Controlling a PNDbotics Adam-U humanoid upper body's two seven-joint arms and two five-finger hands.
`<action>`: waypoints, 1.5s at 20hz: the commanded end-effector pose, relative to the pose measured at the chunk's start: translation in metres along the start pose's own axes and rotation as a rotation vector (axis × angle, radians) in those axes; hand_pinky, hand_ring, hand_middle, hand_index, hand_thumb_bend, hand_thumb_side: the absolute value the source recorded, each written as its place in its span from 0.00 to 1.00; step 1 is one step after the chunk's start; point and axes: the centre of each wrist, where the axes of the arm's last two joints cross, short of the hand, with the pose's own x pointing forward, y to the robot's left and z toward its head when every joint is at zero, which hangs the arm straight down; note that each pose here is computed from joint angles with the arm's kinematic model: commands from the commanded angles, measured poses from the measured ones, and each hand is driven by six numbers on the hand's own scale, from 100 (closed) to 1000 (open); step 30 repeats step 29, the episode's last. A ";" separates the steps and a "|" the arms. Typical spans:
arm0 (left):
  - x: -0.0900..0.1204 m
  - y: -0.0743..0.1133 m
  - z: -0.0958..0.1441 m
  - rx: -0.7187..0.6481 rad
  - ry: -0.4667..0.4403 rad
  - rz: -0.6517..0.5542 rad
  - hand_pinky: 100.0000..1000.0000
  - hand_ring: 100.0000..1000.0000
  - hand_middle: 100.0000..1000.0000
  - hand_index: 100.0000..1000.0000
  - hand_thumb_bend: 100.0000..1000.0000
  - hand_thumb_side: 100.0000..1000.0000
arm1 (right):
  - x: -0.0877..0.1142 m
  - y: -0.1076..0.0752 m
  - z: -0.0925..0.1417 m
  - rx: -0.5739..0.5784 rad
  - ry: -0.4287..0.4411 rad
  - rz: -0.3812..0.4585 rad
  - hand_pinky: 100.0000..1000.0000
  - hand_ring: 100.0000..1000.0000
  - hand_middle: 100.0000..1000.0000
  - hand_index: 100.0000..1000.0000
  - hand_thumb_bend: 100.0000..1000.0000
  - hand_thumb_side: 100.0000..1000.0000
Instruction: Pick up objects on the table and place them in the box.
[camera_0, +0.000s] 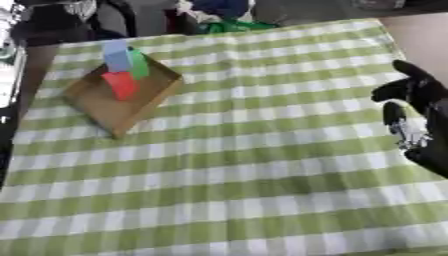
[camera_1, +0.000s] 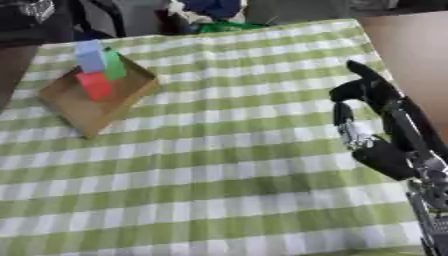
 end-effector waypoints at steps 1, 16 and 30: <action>0.019 0.001 0.004 0.082 -0.035 0.075 0.62 0.66 0.65 0.82 0.48 0.33 | 0.009 -0.006 -0.006 -0.045 -0.042 -0.011 0.83 0.68 0.63 1.00 0.00 0.55; 0.013 -0.033 0.063 0.108 0.105 0.239 0.59 0.63 0.61 0.81 0.42 0.40 | 0.025 -0.010 -0.013 -0.142 -0.104 -0.074 0.83 0.70 0.66 1.00 0.00 0.55; 0.009 -0.038 0.087 0.116 0.152 0.293 0.58 0.63 0.61 0.81 0.39 0.42 | 0.029 -0.011 -0.014 -0.155 -0.114 -0.088 0.83 0.68 0.63 1.00 0.00 0.55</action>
